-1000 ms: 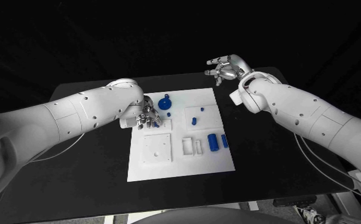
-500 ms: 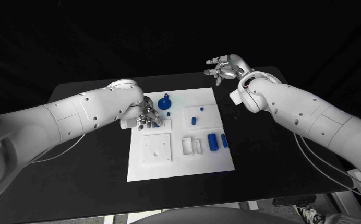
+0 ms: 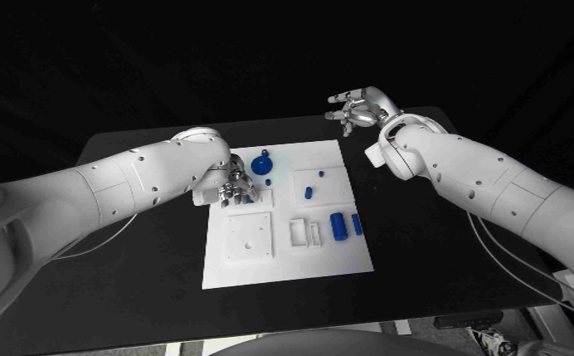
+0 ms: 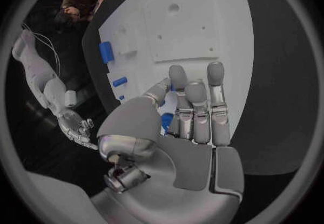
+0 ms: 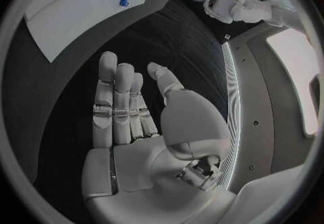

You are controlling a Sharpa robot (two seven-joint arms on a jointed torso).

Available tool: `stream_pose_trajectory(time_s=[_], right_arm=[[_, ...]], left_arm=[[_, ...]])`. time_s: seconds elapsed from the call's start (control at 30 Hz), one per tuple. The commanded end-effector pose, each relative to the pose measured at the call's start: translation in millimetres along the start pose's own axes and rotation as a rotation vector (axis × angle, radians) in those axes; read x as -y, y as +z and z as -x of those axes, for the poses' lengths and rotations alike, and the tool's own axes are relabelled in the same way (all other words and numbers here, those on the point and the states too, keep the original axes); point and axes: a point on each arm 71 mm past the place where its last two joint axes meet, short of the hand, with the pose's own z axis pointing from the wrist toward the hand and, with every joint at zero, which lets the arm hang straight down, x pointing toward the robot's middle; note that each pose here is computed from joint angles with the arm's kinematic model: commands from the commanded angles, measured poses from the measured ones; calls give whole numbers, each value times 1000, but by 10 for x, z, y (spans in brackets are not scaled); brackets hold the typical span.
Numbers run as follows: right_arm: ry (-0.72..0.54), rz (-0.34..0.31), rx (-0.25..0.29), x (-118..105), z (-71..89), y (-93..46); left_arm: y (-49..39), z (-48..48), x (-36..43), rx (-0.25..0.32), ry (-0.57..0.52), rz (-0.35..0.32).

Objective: Assemble the parts on the task board

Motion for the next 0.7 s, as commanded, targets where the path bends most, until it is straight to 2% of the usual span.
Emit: stream_pose_trajectory(time_s=[0.03,0.7], right_arm=[[-3,8,-13,-14,-17,2],[-1,10,-15,-25,-26,2]], left_arm=[[11,-24,27,-10,15,-11],[53,-1,-15,15,12,18]])
